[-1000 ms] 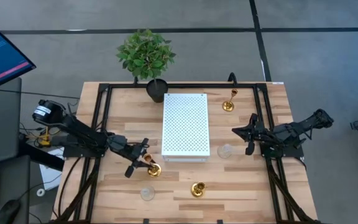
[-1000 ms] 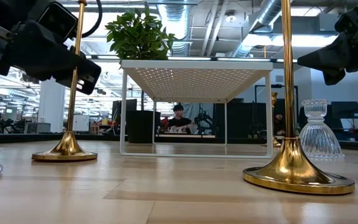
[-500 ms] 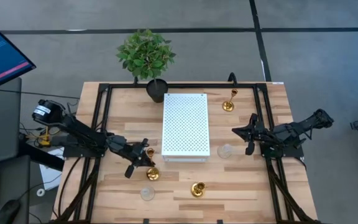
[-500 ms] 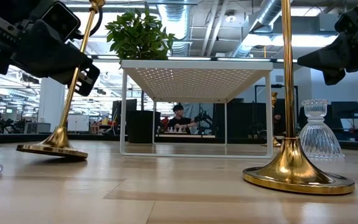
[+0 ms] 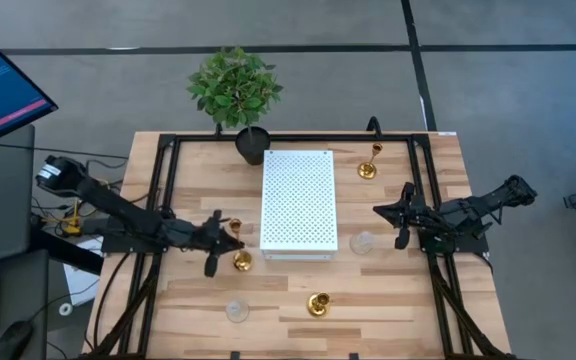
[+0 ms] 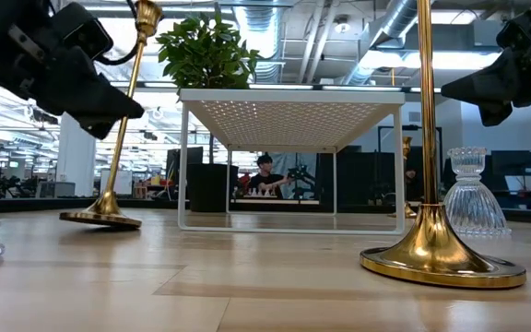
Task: Pick & Place candle stick holders
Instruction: Put the middle left gold candle holder on the shelf
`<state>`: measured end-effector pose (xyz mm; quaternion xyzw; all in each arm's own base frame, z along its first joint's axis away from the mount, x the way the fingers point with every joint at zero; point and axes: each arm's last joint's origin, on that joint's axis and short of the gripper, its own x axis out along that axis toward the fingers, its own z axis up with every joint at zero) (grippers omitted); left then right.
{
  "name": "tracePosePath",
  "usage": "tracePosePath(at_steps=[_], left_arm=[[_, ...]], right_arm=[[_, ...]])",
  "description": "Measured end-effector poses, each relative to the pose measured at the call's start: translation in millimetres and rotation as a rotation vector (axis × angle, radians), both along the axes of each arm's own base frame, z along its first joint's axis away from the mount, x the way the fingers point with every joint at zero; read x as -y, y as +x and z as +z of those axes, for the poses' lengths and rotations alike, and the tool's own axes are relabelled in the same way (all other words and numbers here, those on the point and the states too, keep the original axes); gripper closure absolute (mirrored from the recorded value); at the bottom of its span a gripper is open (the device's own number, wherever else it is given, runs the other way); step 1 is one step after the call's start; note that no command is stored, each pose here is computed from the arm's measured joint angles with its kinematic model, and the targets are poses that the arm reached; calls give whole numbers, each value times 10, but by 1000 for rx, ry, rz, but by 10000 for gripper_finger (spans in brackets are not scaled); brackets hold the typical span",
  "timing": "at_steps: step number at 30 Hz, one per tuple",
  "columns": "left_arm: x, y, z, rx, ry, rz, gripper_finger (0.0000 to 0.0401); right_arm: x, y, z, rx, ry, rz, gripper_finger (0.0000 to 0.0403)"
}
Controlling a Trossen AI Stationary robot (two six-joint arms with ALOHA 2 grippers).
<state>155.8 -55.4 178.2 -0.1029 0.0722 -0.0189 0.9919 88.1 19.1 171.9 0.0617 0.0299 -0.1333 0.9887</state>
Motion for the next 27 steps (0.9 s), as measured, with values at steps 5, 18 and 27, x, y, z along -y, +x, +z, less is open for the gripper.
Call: tracePosePath(at_steps=[5, 18, 27], left_arm=[[-66, -105, 136, 79, 55, 84, 384], [-230, -243, 331, 132, 165, 501, 384], [-244, -226, 869, 169, 324, 621, 384]], right_arm=[[0, 0, 0, 0, 0, 0, 403], [0, 0, 0, 0, 0, 0, 403], [0, 0, 0, 0, 0, 0, 403]])
